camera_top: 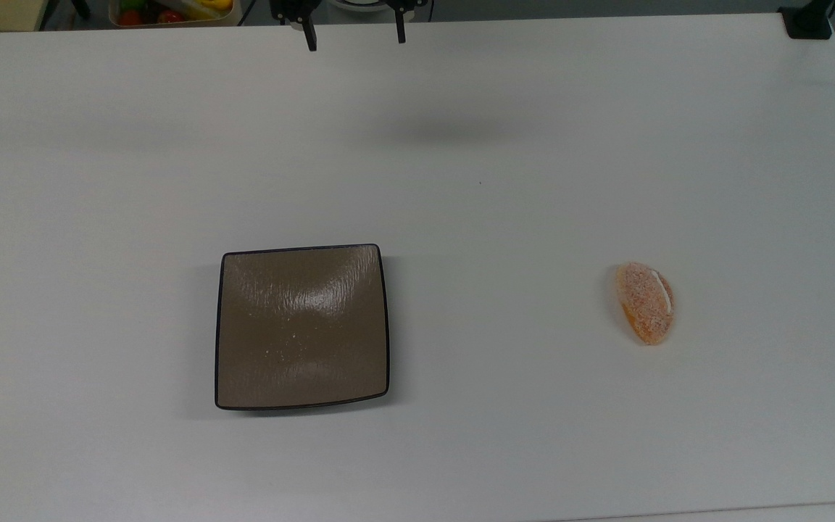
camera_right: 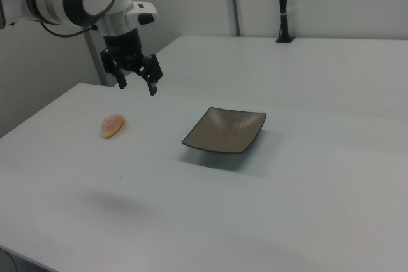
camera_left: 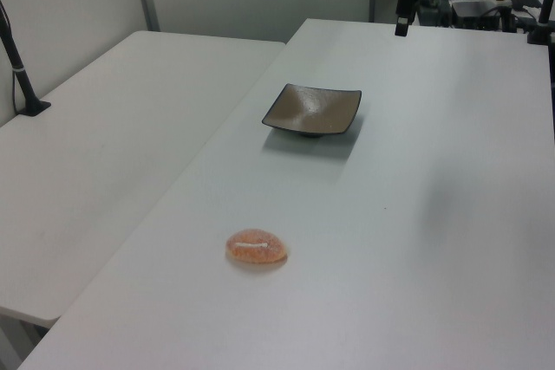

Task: Bread is placed on a ceramic plate
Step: 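Move the open gripper over to the bread roll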

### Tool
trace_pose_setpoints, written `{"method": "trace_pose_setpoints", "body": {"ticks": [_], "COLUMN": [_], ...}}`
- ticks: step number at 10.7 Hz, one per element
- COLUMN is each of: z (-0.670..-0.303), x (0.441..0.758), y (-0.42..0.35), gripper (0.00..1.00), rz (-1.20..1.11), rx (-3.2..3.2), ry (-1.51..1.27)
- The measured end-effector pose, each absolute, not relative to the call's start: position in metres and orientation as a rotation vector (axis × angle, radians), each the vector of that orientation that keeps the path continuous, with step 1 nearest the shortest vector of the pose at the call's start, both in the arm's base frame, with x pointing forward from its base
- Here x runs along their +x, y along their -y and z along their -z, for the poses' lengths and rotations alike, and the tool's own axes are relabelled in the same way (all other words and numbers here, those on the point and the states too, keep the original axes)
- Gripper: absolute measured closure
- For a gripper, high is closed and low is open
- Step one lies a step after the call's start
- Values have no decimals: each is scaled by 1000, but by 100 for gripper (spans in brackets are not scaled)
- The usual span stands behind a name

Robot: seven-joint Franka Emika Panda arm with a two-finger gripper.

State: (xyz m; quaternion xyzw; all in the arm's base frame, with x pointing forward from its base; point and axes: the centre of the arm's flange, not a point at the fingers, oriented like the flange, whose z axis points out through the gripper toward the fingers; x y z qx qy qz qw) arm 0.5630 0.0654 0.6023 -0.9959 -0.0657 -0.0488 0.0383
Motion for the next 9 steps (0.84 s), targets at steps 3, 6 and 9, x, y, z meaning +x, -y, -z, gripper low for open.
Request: {"method": "trace_pose_setpoints", "body": {"ticks": [3,6,9], "z": [-597,-578,-570], "x": [564,571,574], "y": [-77,-83,-88], "gripper": [0,0,0], "rz": [134,83,63], "rx": [-3053,-3054,-3054], "ry": [231,244,257]}}
